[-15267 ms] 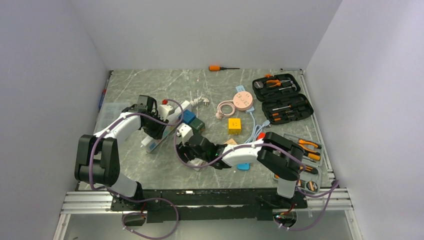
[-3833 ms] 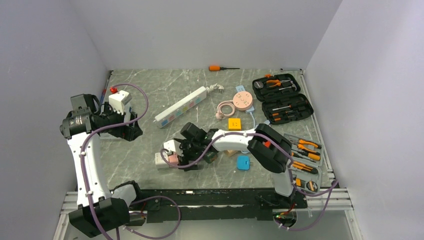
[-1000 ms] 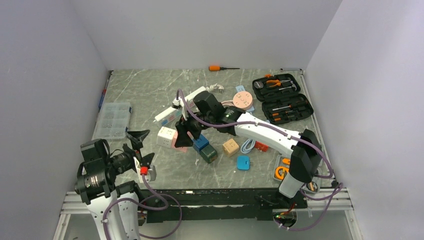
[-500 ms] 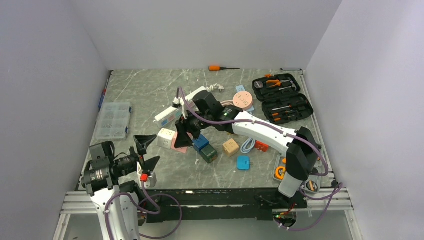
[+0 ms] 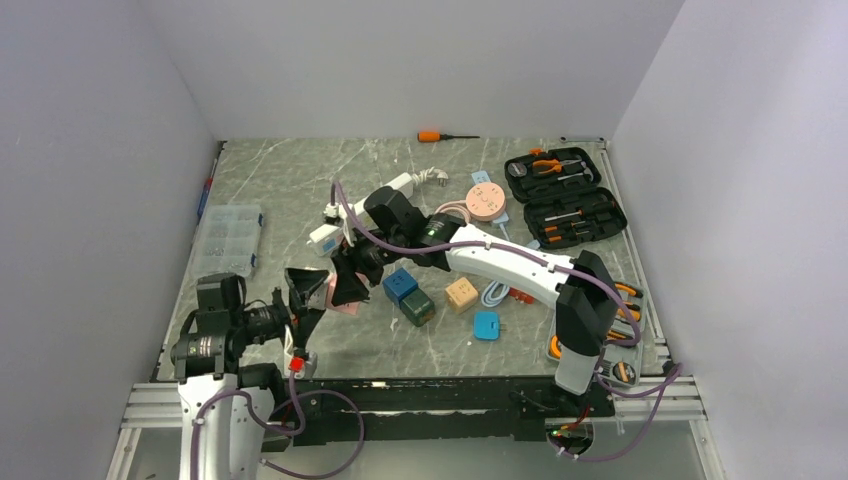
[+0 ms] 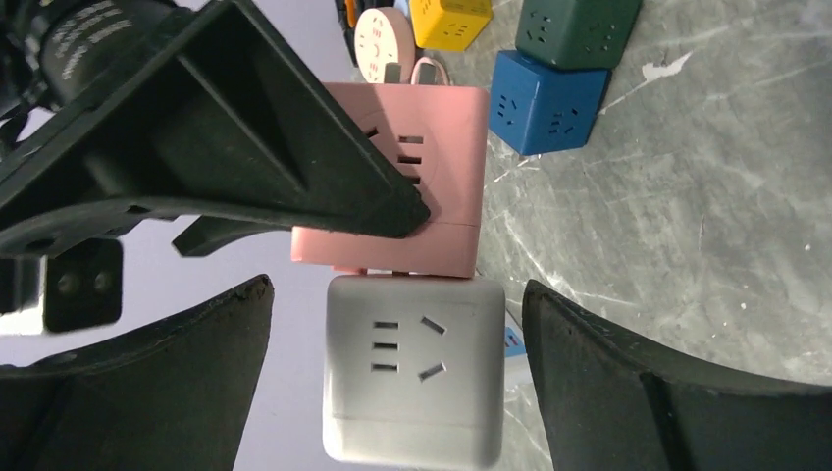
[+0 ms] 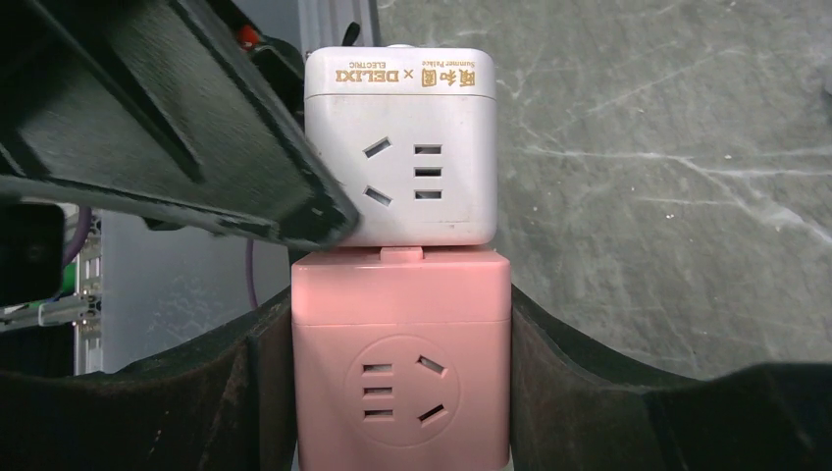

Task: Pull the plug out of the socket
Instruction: Remove the plug from the socket.

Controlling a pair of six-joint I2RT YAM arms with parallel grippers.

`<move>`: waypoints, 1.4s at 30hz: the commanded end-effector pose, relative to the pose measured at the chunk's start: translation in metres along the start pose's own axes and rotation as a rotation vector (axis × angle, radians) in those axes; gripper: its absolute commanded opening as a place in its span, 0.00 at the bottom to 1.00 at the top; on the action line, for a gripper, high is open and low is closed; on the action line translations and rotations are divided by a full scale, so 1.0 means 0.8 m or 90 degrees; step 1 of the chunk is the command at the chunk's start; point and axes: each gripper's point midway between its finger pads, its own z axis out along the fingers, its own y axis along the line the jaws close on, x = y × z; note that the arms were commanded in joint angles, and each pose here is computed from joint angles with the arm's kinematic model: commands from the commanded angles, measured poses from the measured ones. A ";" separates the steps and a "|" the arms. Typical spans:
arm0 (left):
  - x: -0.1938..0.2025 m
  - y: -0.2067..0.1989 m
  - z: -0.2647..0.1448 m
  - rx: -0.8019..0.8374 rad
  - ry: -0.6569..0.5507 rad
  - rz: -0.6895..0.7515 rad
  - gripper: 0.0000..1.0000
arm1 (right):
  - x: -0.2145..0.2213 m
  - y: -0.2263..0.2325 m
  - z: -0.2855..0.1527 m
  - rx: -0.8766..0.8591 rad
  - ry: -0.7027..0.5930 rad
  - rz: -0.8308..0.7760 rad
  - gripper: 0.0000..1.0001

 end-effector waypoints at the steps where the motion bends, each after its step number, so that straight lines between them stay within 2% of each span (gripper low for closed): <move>1: 0.020 0.013 0.007 0.029 0.030 0.177 0.96 | -0.041 0.031 -0.012 -0.031 -0.049 -0.059 0.00; 6: 0.030 0.014 0.008 0.051 0.045 0.169 0.87 | -0.026 0.037 -0.018 -0.033 -0.038 -0.061 0.00; 14: 0.021 0.007 0.013 0.065 0.030 0.194 0.63 | -0.021 0.040 -0.025 -0.031 -0.042 -0.068 0.00; 17: 0.012 0.008 0.017 0.065 0.017 0.193 0.59 | -0.023 0.040 -0.023 -0.032 -0.046 -0.067 0.00; 18: 0.010 0.009 0.018 0.063 0.013 0.194 0.56 | -0.024 0.040 -0.021 -0.034 -0.047 -0.067 0.00; 23: 0.003 0.012 0.024 0.064 0.003 0.197 0.21 | -0.029 0.036 -0.011 -0.033 -0.050 -0.062 0.00; 27: 0.004 0.009 0.028 0.073 0.007 0.202 0.02 | -0.027 0.037 -0.012 -0.032 -0.049 -0.061 0.00; 32: 0.018 0.019 0.030 0.056 0.042 0.163 0.00 | -0.004 0.036 -0.022 -0.017 -0.048 -0.049 0.00; 42: 0.048 0.025 0.023 0.058 0.118 0.118 0.00 | 0.094 0.032 -0.038 0.012 -0.009 0.011 0.00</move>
